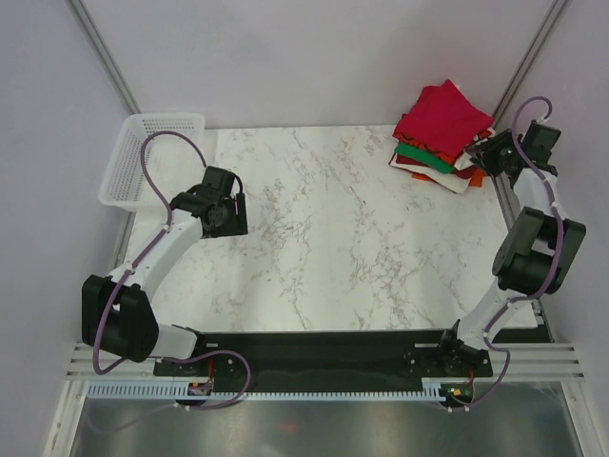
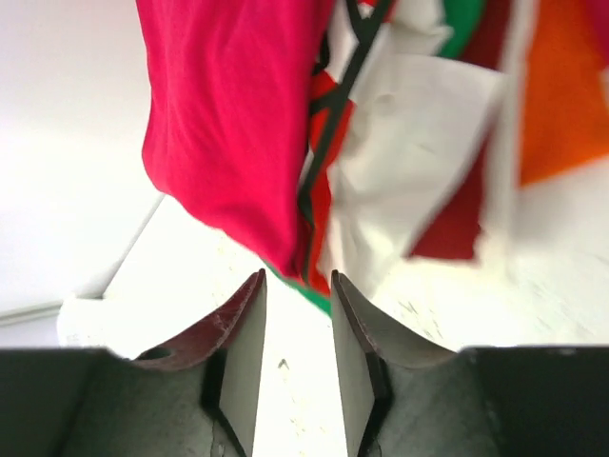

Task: Fold and stack the t-shirts
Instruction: Neatly place the folded tshirt to the corner, then reset both grippers

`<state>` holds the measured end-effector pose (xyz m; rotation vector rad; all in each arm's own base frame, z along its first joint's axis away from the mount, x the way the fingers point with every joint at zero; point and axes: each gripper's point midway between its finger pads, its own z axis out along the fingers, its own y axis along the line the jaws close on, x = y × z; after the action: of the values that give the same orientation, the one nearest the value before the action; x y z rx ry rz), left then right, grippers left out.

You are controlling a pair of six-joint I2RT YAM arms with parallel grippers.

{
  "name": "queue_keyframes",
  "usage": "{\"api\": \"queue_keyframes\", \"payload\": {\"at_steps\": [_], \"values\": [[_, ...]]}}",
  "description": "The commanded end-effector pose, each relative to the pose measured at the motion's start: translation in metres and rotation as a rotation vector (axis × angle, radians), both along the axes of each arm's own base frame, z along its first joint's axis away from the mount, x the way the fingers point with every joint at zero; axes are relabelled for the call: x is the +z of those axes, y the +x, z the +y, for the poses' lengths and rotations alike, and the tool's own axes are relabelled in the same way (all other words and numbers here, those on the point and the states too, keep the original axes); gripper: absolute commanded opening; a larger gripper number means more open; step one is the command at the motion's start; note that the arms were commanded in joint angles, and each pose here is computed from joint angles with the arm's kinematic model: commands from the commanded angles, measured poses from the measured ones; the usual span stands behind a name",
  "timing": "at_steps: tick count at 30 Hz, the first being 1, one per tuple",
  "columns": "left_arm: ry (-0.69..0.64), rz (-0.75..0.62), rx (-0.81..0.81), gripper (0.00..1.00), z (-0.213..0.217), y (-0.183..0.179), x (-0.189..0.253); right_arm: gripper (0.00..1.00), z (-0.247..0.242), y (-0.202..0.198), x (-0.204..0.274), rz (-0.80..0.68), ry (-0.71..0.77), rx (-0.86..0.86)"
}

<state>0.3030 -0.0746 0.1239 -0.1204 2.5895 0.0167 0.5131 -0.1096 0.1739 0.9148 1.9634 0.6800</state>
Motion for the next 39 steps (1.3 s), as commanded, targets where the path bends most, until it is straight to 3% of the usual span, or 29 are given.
{"api": "queue_keyframes", "payload": {"at_steps": [1, 4, 8, 11, 13, 15, 18, 22, 28, 31, 32, 34, 39], "values": [[0.015, -0.036, -0.034, 0.74, 0.000, 0.004, 0.007, 0.44, -0.025, -0.041, 0.050, -0.026, -0.157, -0.103], [0.009, -0.043, -0.036, 0.74, -0.001, 0.004, 0.010, 0.57, -0.020, -0.067, 0.082, -0.066, -0.217, -0.122], [0.003, -0.054, -0.038, 0.74, -0.001, 0.004, 0.013, 0.89, -0.004, -0.099, 0.121, -0.156, -0.284, -0.123], [-0.016, -0.123, -0.044, 0.70, -0.003, 0.003, 0.035, 0.98, 0.016, -0.119, 0.141, -0.222, -0.361, -0.094], [-0.032, -0.215, -0.047, 0.70, -0.005, 0.004, 0.057, 0.98, 0.026, -0.133, 0.150, -0.246, -0.400, -0.110], [-0.068, -0.356, -0.060, 0.70, -0.005, 0.003, 0.088, 0.98, 0.049, -0.138, 0.134, -0.235, -0.382, -0.075], [-0.098, -0.477, -0.073, 0.72, -0.003, -0.004, 0.113, 0.98, 0.087, -0.143, 0.105, -0.202, -0.385, 0.006], [-0.135, -0.611, -0.102, 0.76, -0.006, -0.006, 0.138, 0.98, 0.104, -0.152, 0.080, -0.145, -0.457, 0.026], [-0.035, -0.853, -0.058, 0.80, 0.022, -0.008, 0.160, 0.98, 0.143, -0.169, 0.061, -0.135, -0.512, 0.062], [0.035, -0.844, -0.032, 0.83, 0.036, -0.013, 0.116, 0.98, 0.170, -0.177, 0.051, -0.153, -0.535, 0.105], [0.063, -0.751, -0.046, 0.83, 0.038, -0.018, 0.070, 0.98, 0.176, -0.179, 0.045, -0.150, -0.538, 0.113], [0.097, -0.654, -0.045, 0.83, 0.044, -0.025, 0.027, 0.98, 0.193, -0.183, 0.041, -0.156, -0.542, 0.149], [0.181, -0.402, -0.001, 0.83, 0.071, -0.037, -0.051, 0.98, 0.216, -0.193, 0.029, -0.163, -0.519, 0.215]]}}
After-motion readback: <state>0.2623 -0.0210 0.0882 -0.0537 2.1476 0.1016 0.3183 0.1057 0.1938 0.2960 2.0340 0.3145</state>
